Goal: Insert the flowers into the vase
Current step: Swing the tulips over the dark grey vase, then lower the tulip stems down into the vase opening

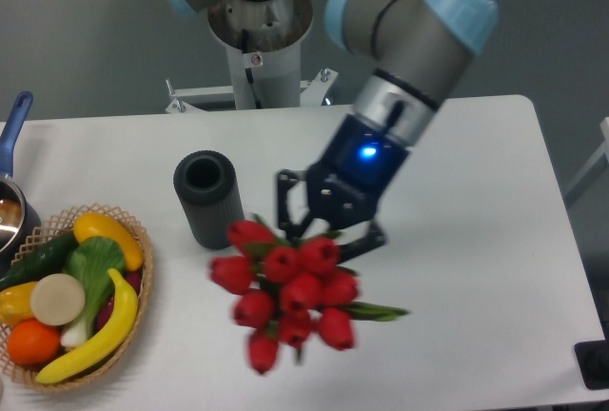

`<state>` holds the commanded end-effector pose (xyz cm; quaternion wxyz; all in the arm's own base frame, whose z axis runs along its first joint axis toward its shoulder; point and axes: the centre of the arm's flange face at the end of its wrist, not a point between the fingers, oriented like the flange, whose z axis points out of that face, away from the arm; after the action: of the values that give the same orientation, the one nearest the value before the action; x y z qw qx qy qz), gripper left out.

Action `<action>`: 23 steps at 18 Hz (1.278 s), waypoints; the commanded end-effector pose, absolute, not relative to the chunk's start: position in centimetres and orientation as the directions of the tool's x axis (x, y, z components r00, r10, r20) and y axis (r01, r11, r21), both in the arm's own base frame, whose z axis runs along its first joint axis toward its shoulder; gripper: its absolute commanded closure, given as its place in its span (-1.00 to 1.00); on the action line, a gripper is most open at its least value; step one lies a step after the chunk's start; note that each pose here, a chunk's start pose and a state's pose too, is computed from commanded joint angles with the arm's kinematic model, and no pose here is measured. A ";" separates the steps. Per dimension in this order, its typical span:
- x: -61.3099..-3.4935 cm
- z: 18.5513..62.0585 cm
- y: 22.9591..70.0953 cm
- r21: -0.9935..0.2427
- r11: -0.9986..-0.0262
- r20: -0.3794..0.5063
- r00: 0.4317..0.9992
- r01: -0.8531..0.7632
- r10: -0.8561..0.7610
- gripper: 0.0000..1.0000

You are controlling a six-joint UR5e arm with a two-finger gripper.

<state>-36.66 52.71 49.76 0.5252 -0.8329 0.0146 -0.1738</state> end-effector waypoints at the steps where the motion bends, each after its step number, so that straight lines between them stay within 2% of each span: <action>1: -36.1 49.6 51.9 -0.891 -0.425 0.278 0.933 0.162 -0.228 1.00; 6: -31.5 49.8 45.8 -0.917 -0.339 0.314 0.906 0.212 -0.285 0.99; 10: -29.8 47.6 43.2 -0.950 -0.273 0.245 0.908 0.154 -0.339 1.00; 13: -28.5 46.2 40.9 -0.959 -0.241 0.225 0.913 0.147 -0.340 1.00; 23: -28.1 44.2 39.8 -0.973 -0.212 0.168 0.922 0.097 -0.350 0.93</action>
<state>-28.10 39.75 44.22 0.6222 -0.7575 0.0835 -0.1793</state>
